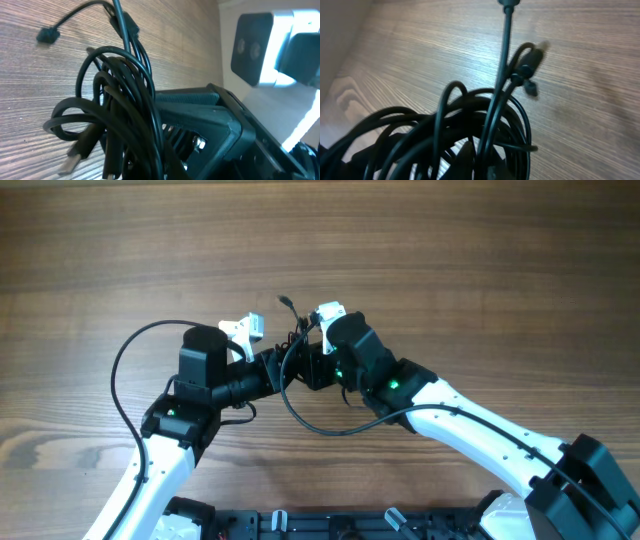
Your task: Untangle cables
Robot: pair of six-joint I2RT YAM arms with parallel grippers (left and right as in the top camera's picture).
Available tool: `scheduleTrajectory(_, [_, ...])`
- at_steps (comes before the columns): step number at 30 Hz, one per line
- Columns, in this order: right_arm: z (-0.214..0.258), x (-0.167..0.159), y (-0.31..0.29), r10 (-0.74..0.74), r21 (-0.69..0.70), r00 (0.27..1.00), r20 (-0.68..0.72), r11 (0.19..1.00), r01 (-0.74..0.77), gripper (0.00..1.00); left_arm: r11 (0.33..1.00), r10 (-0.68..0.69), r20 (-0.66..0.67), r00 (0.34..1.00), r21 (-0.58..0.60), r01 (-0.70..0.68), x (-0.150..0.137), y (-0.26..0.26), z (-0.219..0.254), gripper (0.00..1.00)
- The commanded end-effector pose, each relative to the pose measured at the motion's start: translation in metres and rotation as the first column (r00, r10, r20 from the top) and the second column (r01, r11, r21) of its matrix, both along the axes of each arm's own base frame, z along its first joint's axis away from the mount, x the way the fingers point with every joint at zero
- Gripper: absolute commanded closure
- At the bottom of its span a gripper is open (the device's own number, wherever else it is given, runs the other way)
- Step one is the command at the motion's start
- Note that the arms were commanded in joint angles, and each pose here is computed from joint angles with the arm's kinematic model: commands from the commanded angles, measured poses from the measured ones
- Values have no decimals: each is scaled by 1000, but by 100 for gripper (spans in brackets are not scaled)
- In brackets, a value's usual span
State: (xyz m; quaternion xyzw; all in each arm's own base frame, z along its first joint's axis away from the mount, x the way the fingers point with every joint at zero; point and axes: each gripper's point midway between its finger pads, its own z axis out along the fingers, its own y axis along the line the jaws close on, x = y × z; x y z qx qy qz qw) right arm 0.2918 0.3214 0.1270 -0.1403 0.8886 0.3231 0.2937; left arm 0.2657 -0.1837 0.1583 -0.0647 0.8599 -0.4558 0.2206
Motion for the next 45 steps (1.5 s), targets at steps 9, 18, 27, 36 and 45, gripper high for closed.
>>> scheduleTrajectory(9, [27,3,-25,47,174,983,-176,985,-16,1,997,48,-12,999,-64,-49,10,19,9,96])
scheduleTrajectory(18, [43,-4,-36,184,263,968,-170,955,-135,0,908,380,-300,875,-60,-414,26,51,-13,96])
scheduleTrajectory(27, [27,-34,-25,407,102,913,8,908,-406,0,647,566,-662,492,-14,-763,24,72,-34,96])
scheduleTrajectory(36, [3,-26,5,514,-169,826,232,858,-486,6,703,456,-722,519,-65,-708,14,53,-26,96])
scheduleTrajectory(45, [-8,-25,12,528,-148,820,218,849,-507,73,759,391,-718,576,-103,-643,8,43,-21,96])
